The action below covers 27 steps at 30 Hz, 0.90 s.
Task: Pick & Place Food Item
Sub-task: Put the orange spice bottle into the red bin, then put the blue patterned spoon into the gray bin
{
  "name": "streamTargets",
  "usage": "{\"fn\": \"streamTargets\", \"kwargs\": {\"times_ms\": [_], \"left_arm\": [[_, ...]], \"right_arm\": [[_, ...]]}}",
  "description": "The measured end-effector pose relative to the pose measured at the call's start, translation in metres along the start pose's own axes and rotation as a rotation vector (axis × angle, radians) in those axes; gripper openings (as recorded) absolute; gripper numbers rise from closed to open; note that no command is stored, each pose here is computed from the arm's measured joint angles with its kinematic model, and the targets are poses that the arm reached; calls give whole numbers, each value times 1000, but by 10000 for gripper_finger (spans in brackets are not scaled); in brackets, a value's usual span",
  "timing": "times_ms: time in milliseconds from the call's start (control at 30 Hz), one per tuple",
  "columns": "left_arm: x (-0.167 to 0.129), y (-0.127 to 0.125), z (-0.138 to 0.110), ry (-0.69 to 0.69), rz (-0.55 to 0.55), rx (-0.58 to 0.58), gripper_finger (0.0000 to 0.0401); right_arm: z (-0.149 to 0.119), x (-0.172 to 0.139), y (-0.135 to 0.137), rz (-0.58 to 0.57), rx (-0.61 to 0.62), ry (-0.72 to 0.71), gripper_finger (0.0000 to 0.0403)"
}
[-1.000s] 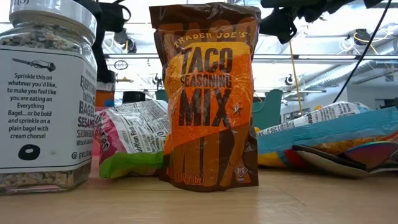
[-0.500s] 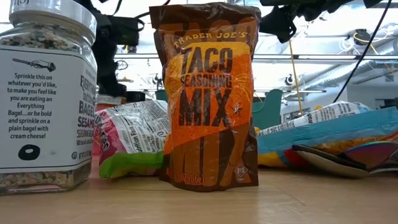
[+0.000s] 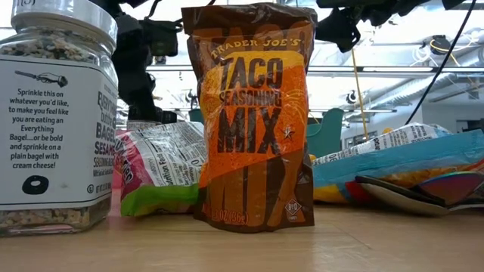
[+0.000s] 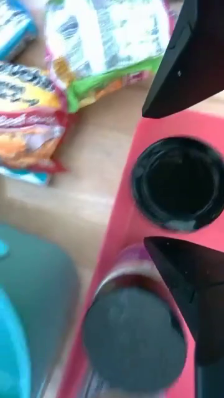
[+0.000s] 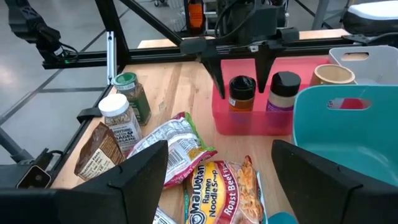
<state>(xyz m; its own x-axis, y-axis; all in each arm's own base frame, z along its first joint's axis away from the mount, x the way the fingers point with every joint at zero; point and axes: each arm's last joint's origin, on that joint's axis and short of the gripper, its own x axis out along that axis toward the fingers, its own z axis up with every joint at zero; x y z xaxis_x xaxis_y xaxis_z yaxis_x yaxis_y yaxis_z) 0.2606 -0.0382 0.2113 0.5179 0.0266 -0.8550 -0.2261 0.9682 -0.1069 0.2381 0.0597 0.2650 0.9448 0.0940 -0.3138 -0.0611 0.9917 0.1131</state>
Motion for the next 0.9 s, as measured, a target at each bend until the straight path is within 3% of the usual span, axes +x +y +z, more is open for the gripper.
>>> {"fn": "streamTargets", "kwargs": {"times_ms": [200, 400, 667, 900], "left_arm": [[-4, -5, 3, 42, -119, 41, 350], [-27, -8, 15, -59, -208, 119, 344], [-63, -4, 23, -300, -118, 189, 345], [-72, -1, 24, -369, -37, 169, 347]], "right_arm": [[-4, 0, -1, -6, -43, 42, 279], [-8, -1, -1, -13, -49, 86, 279], [-11, -1, -2, -17, -25, 118, 279], [-35, 0, -6, -38, 43, 193, 279]]}}
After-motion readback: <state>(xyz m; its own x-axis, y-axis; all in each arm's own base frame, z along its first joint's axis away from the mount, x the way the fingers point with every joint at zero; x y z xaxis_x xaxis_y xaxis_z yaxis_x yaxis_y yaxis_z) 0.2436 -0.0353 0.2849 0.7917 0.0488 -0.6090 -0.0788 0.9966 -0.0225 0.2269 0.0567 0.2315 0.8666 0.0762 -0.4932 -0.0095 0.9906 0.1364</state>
